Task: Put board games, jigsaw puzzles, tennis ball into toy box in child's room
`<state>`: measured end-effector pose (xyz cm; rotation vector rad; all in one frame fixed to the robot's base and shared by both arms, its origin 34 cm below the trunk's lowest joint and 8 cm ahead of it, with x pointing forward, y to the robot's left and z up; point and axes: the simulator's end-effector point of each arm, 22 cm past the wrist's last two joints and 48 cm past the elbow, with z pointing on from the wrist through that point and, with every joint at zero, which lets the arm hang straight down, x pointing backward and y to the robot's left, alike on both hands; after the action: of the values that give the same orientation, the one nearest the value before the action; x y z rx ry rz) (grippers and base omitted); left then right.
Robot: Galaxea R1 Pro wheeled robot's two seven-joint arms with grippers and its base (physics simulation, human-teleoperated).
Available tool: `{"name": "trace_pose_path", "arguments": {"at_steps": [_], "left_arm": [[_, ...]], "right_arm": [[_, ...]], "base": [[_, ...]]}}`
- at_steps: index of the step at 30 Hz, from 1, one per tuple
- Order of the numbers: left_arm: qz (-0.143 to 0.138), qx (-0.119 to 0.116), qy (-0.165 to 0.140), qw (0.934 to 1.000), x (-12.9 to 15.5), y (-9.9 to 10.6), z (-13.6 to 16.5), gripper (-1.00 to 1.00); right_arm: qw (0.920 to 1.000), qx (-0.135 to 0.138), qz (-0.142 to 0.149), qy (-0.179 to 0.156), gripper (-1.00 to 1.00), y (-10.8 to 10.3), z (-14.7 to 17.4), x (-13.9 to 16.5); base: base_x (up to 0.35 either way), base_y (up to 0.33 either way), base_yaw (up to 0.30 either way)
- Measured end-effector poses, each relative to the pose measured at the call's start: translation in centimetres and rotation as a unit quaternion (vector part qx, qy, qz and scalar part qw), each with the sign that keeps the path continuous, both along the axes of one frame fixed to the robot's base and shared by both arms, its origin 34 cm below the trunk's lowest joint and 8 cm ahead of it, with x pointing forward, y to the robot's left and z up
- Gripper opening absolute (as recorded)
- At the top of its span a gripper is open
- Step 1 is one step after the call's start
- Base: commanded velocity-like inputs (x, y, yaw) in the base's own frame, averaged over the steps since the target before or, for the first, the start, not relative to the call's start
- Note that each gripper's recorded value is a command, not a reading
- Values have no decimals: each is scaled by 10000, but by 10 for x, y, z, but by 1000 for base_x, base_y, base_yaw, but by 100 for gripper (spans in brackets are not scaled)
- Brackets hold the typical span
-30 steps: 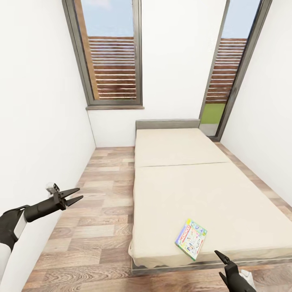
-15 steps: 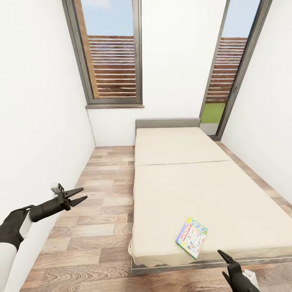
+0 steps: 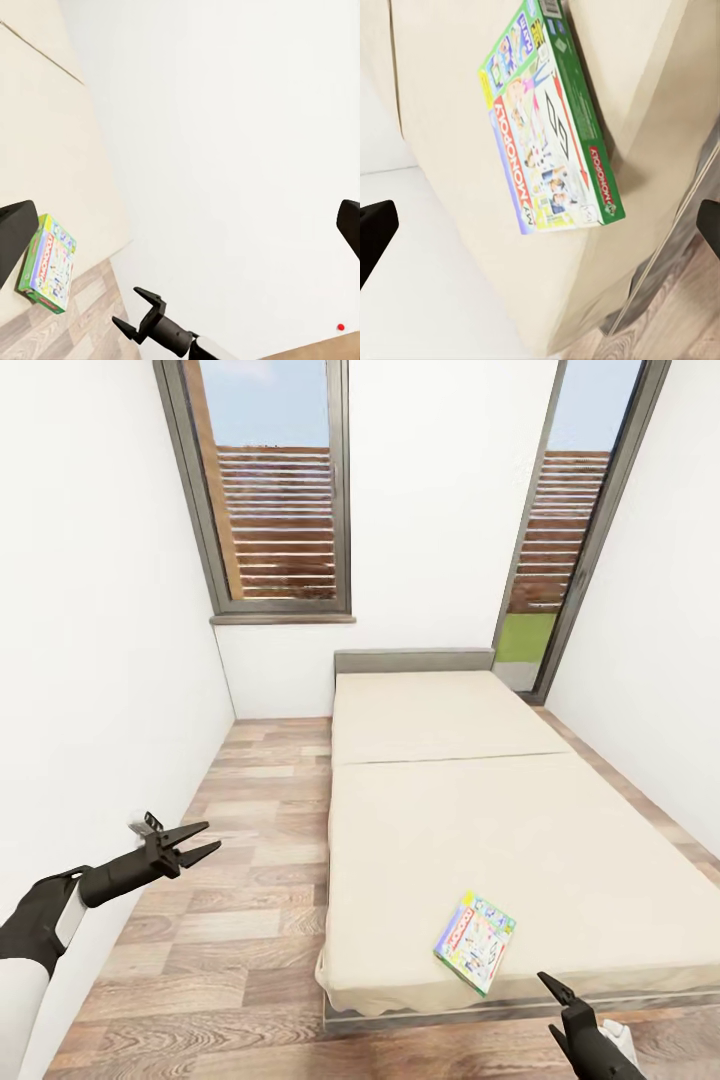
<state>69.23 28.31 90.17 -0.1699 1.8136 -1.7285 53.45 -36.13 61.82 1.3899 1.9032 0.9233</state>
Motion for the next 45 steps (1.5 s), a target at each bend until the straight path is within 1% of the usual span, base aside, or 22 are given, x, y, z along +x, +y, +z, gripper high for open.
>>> {"name": "trace_pose_path", "arguments": {"at_steps": [8, 17, 22, 27, 30, 41, 45], "left_arm": [[-7, -5, -1, 10000, 0, -1, -13, 100], [-10, -1, -2, 10000, -1, -1, -29, 100], [-11, 1, -3, 10000, -2, -2, -38, 100], [-14, -2, -1, 10000, -3, -2, -47, 100], [-13, 3, -9, 10000, -3, -2, -53, 100], [-13, 12, 32, 10000, -9, -2, -78, 100], [-13, 12, 33, 10000, -10, -2, -86, 100]], "right_arm": [[10000, -47, -67, -38, 100, -2, -13, 2], [9999, -2, -74, -121, 100, 1, -24, 7], [9997, 92, -123, -182, 100, 3, -30, 9], [9983, 281, -298, -420, 100, -2, -28, 15], [9977, 332, -341, -486, 100, -3, -31, 16], [9974, 372, -344, -508, 100, 0, -50, 15], [9974, 405, -323, -504, 100, 4, -58, 14]], "base": [[0, 0, 0], [0, 0, 0], [0, 0, 0], [0, 0, 0], [0, 0, 0], [0, 0, 0], [0, 0, 0]]}}
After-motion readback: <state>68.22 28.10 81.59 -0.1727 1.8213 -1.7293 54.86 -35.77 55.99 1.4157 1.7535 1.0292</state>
